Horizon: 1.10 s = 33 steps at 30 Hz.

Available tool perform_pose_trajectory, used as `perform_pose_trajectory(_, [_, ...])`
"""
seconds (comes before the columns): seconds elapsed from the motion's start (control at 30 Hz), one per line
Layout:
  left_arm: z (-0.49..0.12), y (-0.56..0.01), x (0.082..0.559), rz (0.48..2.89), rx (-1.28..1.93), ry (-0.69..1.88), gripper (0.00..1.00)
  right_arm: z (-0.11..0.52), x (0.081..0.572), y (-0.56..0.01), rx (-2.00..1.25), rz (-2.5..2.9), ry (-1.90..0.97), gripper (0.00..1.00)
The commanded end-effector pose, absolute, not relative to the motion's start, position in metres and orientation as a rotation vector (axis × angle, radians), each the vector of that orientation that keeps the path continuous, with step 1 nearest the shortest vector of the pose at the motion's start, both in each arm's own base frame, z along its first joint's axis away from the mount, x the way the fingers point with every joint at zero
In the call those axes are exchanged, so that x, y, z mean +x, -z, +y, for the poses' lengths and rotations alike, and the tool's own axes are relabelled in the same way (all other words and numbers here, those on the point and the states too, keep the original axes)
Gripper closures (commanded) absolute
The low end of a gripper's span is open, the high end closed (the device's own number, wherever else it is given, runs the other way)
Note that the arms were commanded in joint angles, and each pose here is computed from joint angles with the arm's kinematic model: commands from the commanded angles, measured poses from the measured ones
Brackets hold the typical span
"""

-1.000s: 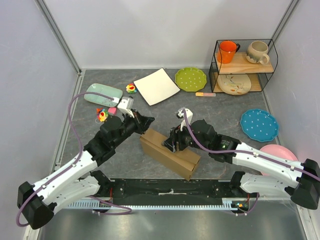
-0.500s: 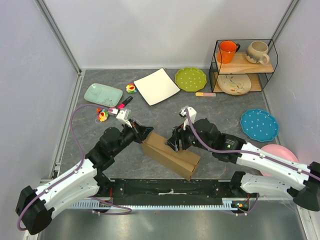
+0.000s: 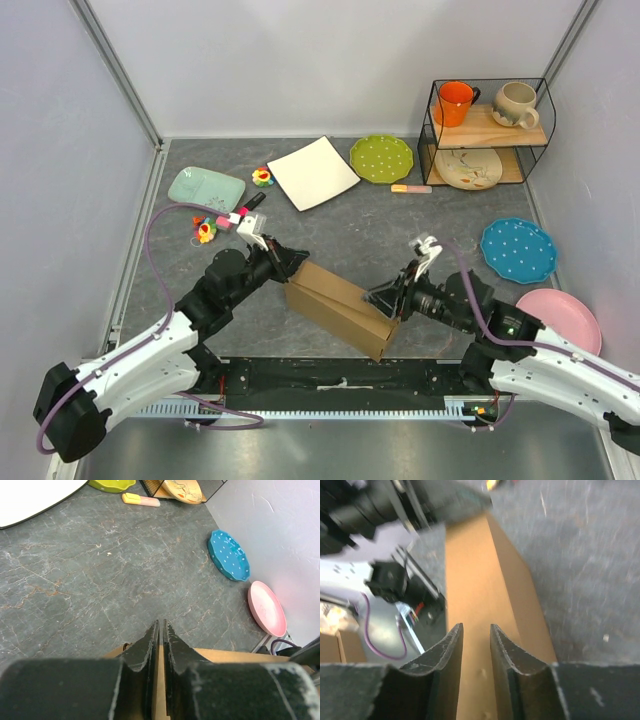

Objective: Fold the paper box

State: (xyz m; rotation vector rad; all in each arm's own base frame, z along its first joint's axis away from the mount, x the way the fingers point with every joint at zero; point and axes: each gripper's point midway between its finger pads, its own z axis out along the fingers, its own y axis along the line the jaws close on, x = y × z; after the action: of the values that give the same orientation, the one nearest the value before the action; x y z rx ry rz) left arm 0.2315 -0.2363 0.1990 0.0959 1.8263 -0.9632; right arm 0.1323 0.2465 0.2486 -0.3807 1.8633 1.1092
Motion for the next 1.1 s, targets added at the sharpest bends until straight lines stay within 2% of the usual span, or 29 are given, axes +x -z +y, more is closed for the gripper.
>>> perform_pose_trajectory(0.0, [-0.232,-0.167,0.228,1.953,0.105,0.896,0.86,0.255,0.104,-0.199,-0.451,2.014,-1.22,0.67])
perform_pose_trajectory(0.13, [-0.233,-0.168,0.229,1.953,0.099,0.896,0.86,0.25,0.103,-0.184,-0.478,2.068,-1.157,0.67])
perform_pose_trajectory(0.17, [-0.233,-0.167,0.229,1.956,0.098,0.893,0.86,0.247,0.108,-0.187,-0.457,2.053,-1.133,0.63])
perform_pose_trajectory(0.2, [-0.233,-0.166,0.229,1.96,0.096,0.893,0.86,0.246,0.112,-0.197,-0.438,2.027,-1.125,0.52])
perform_pose_trajectory(0.33, [-0.233,-0.164,0.229,1.968,0.092,0.893,0.86,0.238,0.129,-0.25,-0.341,1.867,-1.115,0.47])
perform_pose_trajectory(0.43, [-0.232,-0.164,0.229,1.97,0.091,0.89,0.86,0.24,0.126,-0.295,-0.337,1.744,-1.194,0.47])
perform_pose_trajectory(0.53, [-0.232,-0.165,0.228,1.967,0.086,0.893,0.86,0.249,0.111,-0.298,-0.414,1.743,-1.278,0.49])
perform_pose_trajectory(0.77, [-0.232,-0.161,0.227,1.979,0.083,0.897,0.86,0.253,0.067,-0.198,-0.581,1.989,-1.395,0.58])
perform_pose_trajectory(0.9, [-0.231,-0.158,0.229,1.984,0.08,0.885,0.86,0.245,0.057,-0.175,-0.637,2.062,-1.371,0.59])
perform_pose_trajectory(1.07, [-0.23,-0.16,0.231,1.975,0.079,0.871,0.86,0.24,0.07,-0.236,-0.582,1.861,-1.367,0.53])
